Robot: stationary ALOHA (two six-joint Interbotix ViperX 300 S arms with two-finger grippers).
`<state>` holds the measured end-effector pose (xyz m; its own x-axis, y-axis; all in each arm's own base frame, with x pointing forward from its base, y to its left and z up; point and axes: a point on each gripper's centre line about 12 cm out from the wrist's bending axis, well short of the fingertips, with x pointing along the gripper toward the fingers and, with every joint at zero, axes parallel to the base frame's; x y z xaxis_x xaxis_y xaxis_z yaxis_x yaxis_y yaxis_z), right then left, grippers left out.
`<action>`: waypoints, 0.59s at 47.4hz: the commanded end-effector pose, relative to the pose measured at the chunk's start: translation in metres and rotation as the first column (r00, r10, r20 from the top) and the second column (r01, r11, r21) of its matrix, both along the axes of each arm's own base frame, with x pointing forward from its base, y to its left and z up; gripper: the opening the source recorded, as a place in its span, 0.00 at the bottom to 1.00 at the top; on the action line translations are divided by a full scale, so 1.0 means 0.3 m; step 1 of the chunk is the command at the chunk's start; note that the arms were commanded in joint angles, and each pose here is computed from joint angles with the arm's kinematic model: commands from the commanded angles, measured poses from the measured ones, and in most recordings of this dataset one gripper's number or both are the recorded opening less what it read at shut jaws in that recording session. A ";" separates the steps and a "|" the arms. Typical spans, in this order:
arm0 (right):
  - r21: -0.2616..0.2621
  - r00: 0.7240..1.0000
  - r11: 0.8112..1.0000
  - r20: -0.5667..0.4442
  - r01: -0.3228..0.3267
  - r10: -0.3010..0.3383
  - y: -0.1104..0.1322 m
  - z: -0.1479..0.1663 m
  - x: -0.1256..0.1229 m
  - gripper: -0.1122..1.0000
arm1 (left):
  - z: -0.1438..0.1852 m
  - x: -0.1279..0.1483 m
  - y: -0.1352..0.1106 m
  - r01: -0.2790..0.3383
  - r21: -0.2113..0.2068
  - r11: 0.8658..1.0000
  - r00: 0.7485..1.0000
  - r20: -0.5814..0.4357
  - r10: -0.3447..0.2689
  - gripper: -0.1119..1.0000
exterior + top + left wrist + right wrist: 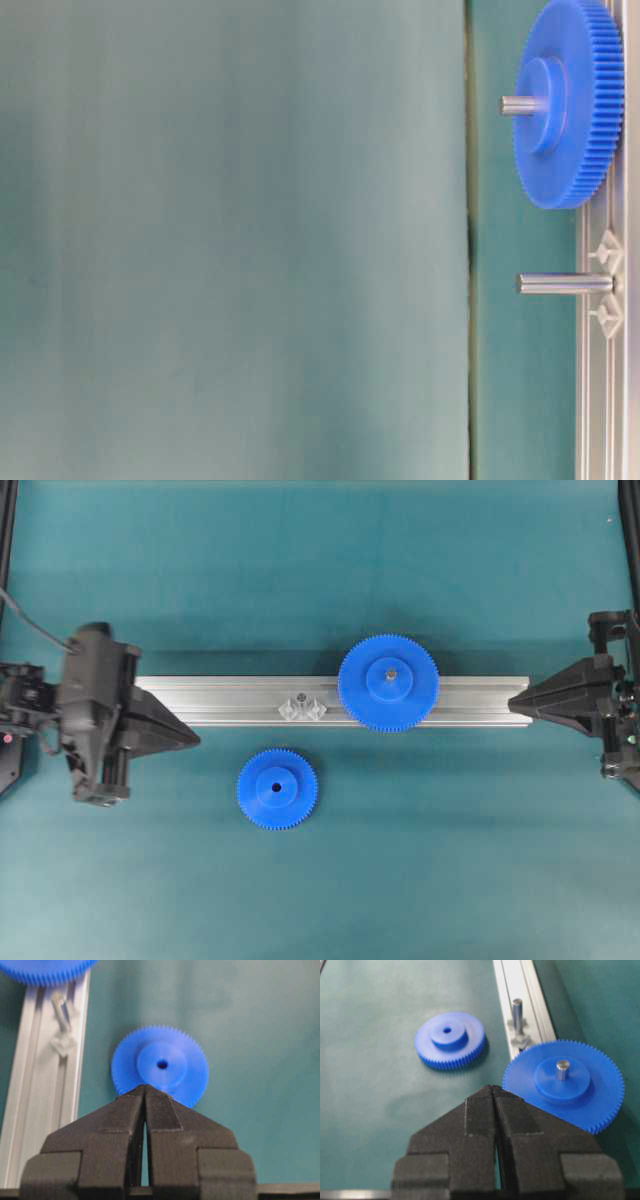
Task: Find the location of the shaft and insert the small gear.
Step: 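Move the left gripper toward the small blue gear on the table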
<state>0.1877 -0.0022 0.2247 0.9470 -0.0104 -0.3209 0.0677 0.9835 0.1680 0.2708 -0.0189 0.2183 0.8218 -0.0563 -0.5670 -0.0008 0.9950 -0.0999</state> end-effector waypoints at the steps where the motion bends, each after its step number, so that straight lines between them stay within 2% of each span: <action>1: 0.012 1.000 1.000 0.008 0.008 -0.008 -0.003 0.019 0.008 0.10 | 0.030 0.036 -0.007 0.005 0.002 1.000 1.000 0.000 -0.005 0.08; 28: 0.012 1.000 1.000 -0.009 0.011 -0.011 -0.005 0.015 0.006 0.10 | -0.028 0.168 -0.057 0.045 0.016 0.999 0.985 -0.166 -0.042 0.08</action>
<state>0.1862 -0.0029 0.2218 0.9378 -0.0136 -0.3469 0.0764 0.9828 0.1681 0.3116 -0.0327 0.1985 0.6948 -0.0704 -0.7157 0.0150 0.9964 -0.0834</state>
